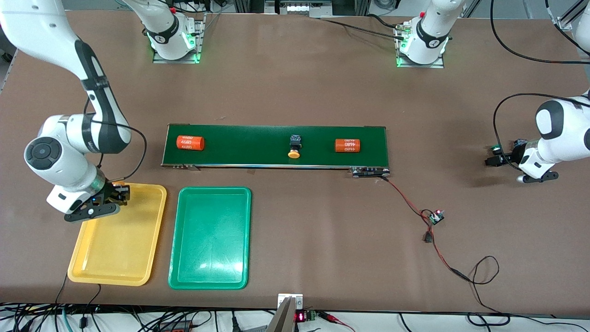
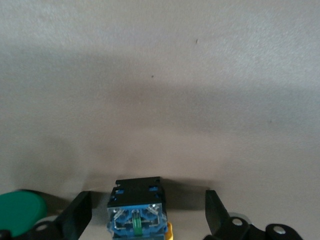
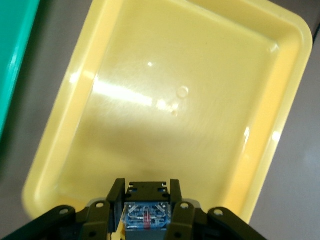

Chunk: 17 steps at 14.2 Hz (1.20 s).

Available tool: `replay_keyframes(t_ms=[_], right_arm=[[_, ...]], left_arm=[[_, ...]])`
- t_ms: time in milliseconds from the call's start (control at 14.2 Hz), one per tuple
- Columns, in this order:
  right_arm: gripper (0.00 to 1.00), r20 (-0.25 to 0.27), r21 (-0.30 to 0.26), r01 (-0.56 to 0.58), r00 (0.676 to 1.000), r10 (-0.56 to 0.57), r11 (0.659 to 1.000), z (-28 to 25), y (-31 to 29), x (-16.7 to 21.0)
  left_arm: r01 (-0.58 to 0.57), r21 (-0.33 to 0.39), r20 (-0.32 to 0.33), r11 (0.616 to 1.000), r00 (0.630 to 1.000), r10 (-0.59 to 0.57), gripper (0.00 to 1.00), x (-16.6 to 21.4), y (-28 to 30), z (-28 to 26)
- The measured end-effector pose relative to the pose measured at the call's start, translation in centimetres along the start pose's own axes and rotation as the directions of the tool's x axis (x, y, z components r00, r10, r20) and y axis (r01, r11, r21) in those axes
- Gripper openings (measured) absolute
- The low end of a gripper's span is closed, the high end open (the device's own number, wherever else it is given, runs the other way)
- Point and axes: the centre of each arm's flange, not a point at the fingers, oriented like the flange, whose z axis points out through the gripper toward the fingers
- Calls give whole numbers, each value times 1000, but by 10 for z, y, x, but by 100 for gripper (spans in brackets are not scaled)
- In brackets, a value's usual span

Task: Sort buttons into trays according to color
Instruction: 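Lower the yellow-cap button into the yellow tray and open the right gripper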

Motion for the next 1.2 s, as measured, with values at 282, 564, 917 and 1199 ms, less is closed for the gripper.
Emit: replay_keyframes(t_ms=[282,564,917,1199], right_arm=[[40,-57,5,16,998,-16,1000,44,1,-4],[55,-80,12,14,997,-13,1000,54,-6,-2],[100,-49,21,-40,998,41,999,52,-7,-3],[100,112,17,-151,983,148,988,3,-27,1]], left_arm=[[-15,4,-1,1000,1000,15,79,-2,0,-4],[-38,17,31,999,999,37,41,-6,9,-12],[-97,17,75,995,993,95,41,-11,12,-13],[-166,66,51,984,985,163,41,-2,52,-56]])
